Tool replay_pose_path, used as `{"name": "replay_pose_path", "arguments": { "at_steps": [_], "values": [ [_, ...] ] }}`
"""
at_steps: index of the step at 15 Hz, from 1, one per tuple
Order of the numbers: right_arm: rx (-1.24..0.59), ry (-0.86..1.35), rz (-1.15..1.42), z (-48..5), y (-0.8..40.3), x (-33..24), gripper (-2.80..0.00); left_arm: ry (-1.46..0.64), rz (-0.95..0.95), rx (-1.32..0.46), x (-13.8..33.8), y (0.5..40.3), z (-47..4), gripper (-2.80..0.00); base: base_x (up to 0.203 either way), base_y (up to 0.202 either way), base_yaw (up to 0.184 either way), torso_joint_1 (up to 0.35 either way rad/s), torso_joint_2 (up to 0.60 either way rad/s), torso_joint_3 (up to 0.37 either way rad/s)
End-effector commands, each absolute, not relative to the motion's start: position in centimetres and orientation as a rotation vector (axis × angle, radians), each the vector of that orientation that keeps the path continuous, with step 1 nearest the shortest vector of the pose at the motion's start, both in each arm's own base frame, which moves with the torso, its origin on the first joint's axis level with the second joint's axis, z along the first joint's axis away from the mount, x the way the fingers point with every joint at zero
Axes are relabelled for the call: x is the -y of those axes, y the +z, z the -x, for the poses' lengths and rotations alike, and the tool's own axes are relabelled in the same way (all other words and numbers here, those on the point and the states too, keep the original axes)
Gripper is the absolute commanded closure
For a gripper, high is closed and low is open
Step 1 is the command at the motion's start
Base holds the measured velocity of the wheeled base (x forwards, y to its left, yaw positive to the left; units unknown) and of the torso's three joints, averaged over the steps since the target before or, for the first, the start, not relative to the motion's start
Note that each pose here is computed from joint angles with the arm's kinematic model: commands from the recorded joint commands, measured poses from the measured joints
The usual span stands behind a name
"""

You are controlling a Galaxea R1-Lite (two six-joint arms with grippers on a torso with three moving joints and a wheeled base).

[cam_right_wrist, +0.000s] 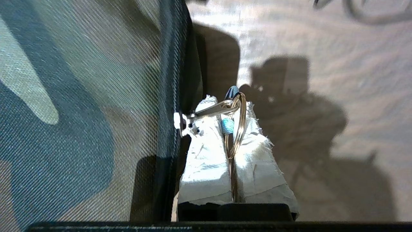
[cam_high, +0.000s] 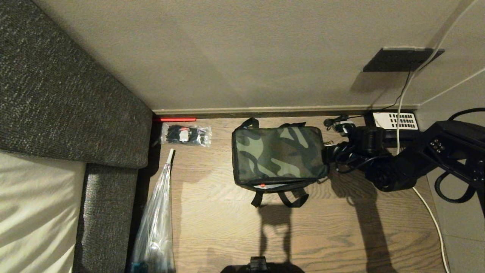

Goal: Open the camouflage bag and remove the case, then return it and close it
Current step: Open the top of the storage box

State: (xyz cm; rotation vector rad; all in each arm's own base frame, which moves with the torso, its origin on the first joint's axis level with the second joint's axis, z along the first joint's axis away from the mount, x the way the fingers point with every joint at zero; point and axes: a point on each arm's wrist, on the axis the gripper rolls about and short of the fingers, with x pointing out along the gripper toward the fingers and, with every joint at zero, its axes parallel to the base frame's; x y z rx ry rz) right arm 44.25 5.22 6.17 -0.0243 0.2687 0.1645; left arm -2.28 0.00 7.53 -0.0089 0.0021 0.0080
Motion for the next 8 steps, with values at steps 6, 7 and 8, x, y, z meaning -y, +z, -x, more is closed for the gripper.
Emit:
{"name": "replay_pose_path", "arguments": {
  "at_steps": [6, 7, 8],
  "values": [
    [-0.36, 0.127, -0.221, -44.03, 6.09, -5.1, 0.0, 0.009, 0.009, -0.001, 0.0, 7.49, 2.28, 0.0, 0.0, 0.0, 0.0, 0.0, 0.0, 0.0],
    [-0.361, 0.125, -0.224, -44.05, 6.06, -5.04, 0.0, 0.009, 0.009, -0.001, 0.0, 7.49, 2.28, 0.0, 0.0, 0.0, 0.0, 0.0, 0.0, 0.0],
    [-0.36, 0.123, -0.226, -44.1, 6.05, -4.89, 0.0, 0.009, 0.009, -0.001, 0.0, 7.49, 2.28, 0.0, 0.0, 0.0, 0.0, 0.0, 0.0, 0.0]
  ]
}}
